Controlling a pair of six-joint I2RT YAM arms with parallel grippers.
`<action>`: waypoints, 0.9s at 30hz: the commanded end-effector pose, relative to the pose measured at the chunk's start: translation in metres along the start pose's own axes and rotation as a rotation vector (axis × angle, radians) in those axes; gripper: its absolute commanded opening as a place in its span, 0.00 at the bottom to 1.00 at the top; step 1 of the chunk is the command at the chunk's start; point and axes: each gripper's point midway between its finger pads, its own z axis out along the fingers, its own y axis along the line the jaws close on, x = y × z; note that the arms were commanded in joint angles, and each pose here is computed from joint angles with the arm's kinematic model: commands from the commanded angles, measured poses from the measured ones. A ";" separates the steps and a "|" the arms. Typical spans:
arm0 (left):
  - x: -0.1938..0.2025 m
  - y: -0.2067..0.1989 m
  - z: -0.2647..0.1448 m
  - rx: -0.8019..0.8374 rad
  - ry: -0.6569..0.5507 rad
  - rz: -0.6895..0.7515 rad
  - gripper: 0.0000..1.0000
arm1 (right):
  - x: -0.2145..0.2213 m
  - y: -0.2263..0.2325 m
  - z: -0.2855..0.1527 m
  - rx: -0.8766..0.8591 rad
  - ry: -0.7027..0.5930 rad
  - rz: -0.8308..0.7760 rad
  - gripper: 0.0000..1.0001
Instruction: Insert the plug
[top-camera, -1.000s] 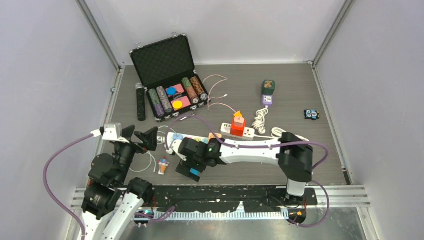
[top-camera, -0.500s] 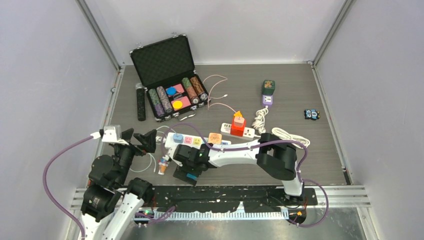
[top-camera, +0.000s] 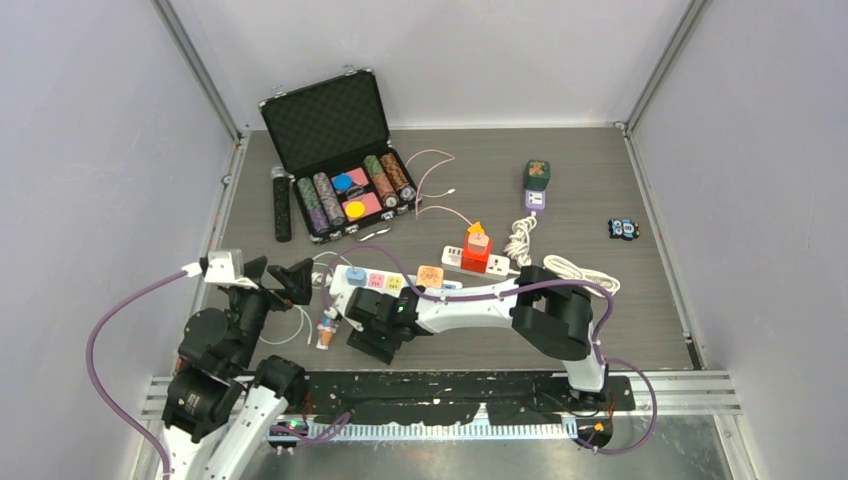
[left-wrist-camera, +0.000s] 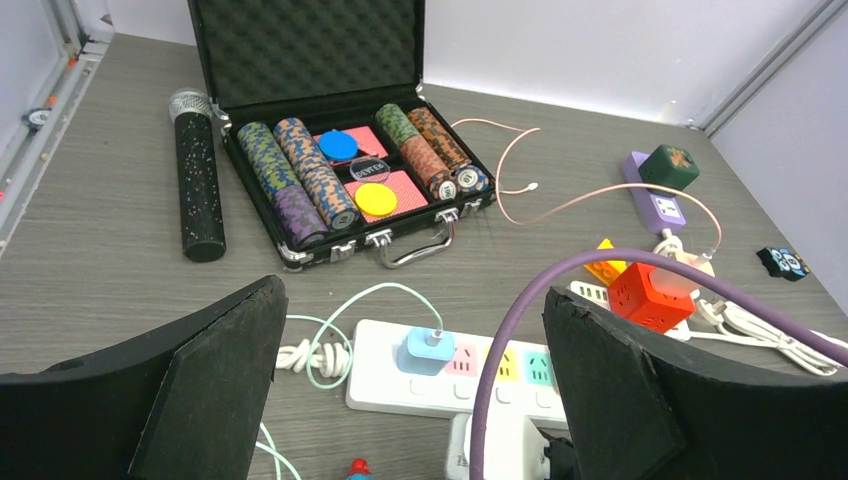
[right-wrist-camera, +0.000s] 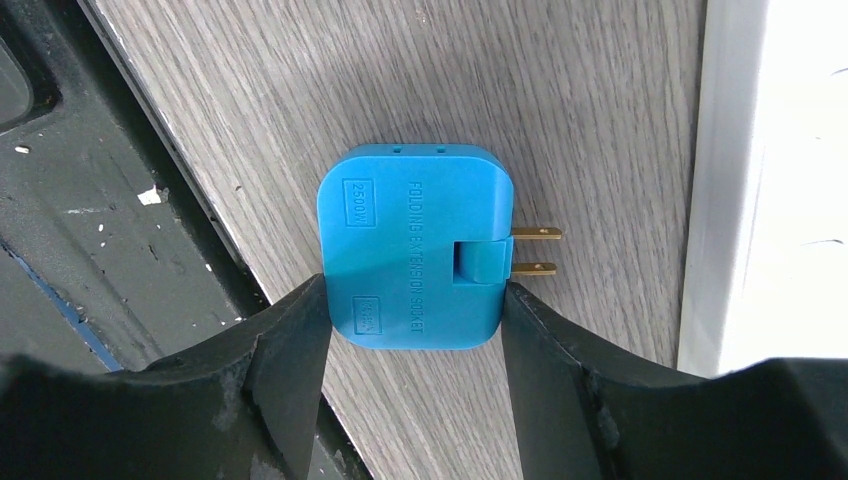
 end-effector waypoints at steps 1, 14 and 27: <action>-0.016 -0.004 0.003 0.007 -0.038 0.008 1.00 | -0.031 -0.011 -0.025 -0.004 -0.092 0.035 0.51; -0.077 -0.035 0.020 0.109 -0.203 0.044 1.00 | -0.128 -0.036 -0.178 -0.350 -0.457 0.053 0.51; -0.120 -0.147 0.004 0.738 -0.415 0.649 1.00 | -0.110 -0.052 -0.277 -0.717 -0.544 -0.010 0.58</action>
